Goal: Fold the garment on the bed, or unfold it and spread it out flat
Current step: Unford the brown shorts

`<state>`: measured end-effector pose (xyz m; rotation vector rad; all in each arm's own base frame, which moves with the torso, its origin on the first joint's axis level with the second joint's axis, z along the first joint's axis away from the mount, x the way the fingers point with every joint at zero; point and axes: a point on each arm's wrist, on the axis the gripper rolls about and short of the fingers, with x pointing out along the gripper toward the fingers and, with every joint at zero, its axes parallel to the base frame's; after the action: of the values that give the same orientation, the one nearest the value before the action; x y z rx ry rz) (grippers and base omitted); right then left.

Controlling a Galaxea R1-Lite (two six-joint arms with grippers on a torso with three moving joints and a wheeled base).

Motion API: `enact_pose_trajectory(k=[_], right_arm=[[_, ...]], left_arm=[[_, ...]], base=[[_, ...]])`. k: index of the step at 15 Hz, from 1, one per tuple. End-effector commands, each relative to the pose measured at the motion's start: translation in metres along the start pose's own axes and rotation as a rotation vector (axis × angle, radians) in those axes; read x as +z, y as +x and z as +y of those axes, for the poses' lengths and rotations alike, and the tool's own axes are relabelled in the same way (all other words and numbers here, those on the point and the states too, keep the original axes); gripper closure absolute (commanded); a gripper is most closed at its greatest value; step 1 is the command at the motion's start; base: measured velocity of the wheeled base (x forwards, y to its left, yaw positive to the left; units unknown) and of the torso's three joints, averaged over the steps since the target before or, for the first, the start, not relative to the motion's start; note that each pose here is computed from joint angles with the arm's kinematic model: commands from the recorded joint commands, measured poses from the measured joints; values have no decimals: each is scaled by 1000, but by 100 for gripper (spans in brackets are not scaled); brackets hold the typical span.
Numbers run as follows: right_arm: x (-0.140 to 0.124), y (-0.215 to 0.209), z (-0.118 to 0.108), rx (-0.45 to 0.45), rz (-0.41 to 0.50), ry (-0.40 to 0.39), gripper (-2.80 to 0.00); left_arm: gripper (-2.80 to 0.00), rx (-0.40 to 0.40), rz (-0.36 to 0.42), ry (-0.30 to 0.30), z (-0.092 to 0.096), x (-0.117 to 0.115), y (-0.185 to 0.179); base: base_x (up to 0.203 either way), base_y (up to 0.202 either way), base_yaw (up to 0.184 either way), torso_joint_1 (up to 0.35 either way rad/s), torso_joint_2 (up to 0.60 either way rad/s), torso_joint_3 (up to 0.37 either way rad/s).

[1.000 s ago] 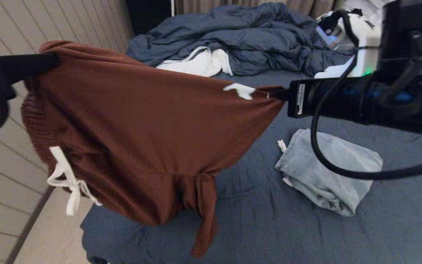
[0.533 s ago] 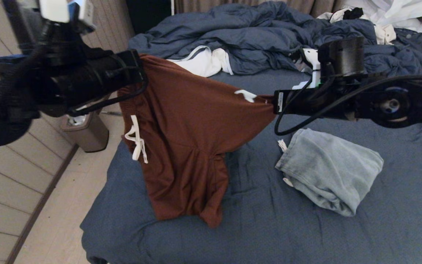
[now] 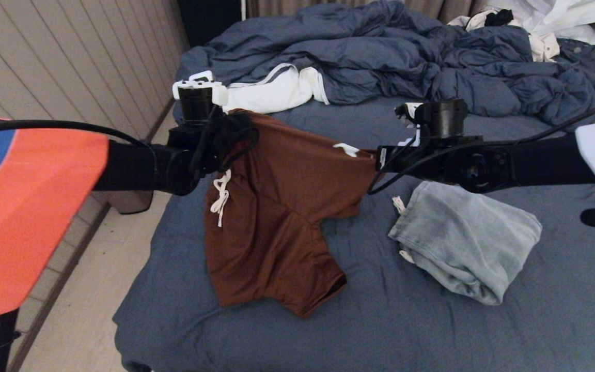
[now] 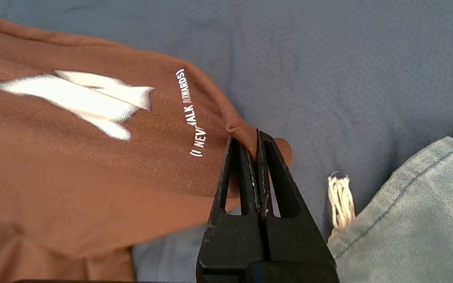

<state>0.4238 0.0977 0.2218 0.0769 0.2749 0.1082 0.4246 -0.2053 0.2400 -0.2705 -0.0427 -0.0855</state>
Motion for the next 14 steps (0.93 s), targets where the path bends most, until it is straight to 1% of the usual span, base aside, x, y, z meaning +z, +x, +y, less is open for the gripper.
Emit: enact_pose_trajectory(k=[1, 2, 3, 4, 5, 7, 9, 10, 11, 14], right_arm=[[-5, 12, -9, -25, 10, 7, 0], [-5, 14, -15, -38, 6, 12, 0], [-4, 19, -21, -52, 0, 17, 0], [-5, 22, -24, -60, -2, 20, 0], [-6, 24, -27, -69, -6, 21, -280], [-7, 26, -29, -72, -21, 23, -280], [-8, 27, -32, -72, -22, 20, -280], [-9, 27, -32, -72, -21, 22, -280], [-9, 27, -32, -73, -19, 23, -280], [-11, 22, -32, -69, -12, 22, -280]], left_arm=[[0, 47, 7, 24, -3, -38, 30], [0, 54, 18, 79, -7, -50, 32], [0, 50, 13, 117, -12, -56, 32], [0, 50, -11, 123, -14, -56, 32], [0, 49, -19, 130, -15, -56, 32], [0, 73, -11, 155, -13, -63, 34], [0, 79, -16, 156, -13, -63, 35], [-280, 84, -19, 155, -13, -62, 35], [-280, 93, -26, 152, -13, -61, 35], [-280, 88, -33, 151, -14, -56, 33]], base=[[0, 0, 0, 0, 0, 0], [0, 0, 0, 0, 0, 0], [0, 0, 0, 0, 0, 0], [0, 0, 0, 0, 0, 0], [0, 0, 0, 0, 0, 0], [0, 0, 0, 0, 0, 0], [0, 0, 0, 0, 0, 0], [0, 0, 0, 0, 0, 0], [0, 0, 0, 0, 0, 0], [0, 0, 0, 0, 0, 0]])
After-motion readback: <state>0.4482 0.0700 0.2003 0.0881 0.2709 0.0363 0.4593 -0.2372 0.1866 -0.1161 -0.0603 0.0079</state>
